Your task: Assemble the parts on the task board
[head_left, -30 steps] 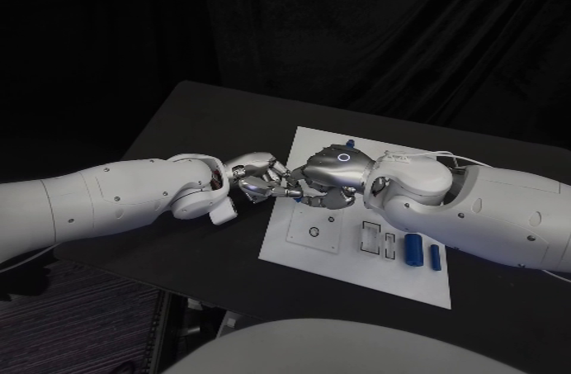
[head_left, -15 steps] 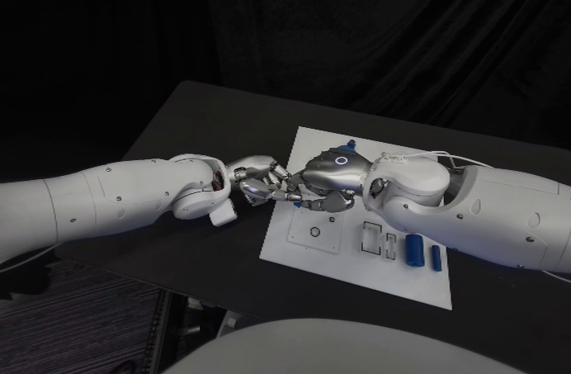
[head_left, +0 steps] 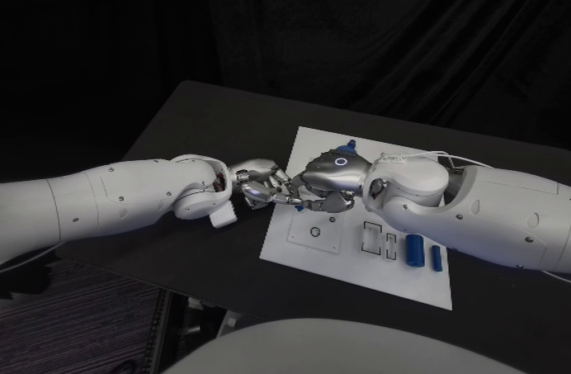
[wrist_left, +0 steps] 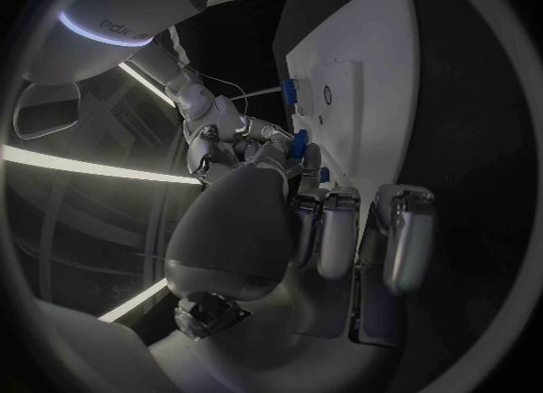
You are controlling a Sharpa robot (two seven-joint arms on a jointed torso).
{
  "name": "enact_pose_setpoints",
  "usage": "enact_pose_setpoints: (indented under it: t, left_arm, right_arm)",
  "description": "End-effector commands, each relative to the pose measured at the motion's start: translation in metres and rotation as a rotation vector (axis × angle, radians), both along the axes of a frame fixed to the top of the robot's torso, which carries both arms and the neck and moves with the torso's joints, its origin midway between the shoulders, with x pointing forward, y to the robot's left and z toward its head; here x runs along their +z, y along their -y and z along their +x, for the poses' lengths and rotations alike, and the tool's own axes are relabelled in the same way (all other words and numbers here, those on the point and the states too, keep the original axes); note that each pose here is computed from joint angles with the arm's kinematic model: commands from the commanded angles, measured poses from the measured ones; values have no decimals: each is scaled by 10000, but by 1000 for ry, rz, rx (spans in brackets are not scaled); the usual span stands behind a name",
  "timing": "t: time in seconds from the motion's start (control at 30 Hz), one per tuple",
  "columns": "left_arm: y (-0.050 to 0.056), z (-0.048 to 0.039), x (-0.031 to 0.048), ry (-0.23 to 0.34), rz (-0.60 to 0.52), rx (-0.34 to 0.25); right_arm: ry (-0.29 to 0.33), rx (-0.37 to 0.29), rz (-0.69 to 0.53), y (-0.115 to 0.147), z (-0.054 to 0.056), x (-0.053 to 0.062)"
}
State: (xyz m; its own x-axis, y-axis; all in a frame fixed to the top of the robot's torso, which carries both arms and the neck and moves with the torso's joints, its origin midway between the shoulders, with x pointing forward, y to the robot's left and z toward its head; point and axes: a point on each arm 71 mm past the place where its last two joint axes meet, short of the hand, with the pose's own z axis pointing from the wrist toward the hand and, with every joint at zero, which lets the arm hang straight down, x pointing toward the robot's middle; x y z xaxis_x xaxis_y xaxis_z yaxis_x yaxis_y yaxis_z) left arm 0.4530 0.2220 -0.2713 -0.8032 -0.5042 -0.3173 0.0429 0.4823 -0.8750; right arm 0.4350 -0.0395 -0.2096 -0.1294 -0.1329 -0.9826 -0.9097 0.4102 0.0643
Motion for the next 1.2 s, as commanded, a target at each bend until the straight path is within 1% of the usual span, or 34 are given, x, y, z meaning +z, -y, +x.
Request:
enact_pose_setpoints:
  t: [0.03,0.3,0.53,0.73,0.87,0.9,1.03,1.1,1.2]
  left_arm:
    - [21,-16,-20,-30,0,-11]
    - [17,-3,-28,-29,0,-9]
    - [34,-3,-39,-35,5,-12]
    - [24,7,-51,-32,12,0]
    - [-33,23,-52,-16,15,27]
    - [-62,27,-51,-9,17,39]
    - [-133,29,-49,2,25,62]
    - [-179,23,-48,12,36,68]
    - [-231,8,-44,25,47,72]
  right_arm:
    - [1,-10,-24,3,9,-11]
    - [-3,-24,-39,25,30,-25]
    - [-3,-31,-42,30,38,-28]
    - [2,-36,-34,55,42,-22]
    - [21,-43,1,136,49,5]
    - [30,-43,20,182,46,19]
    - [45,-41,57,312,17,54]
    - [45,-42,65,383,-11,65]
    - [29,-40,49,443,-45,52]
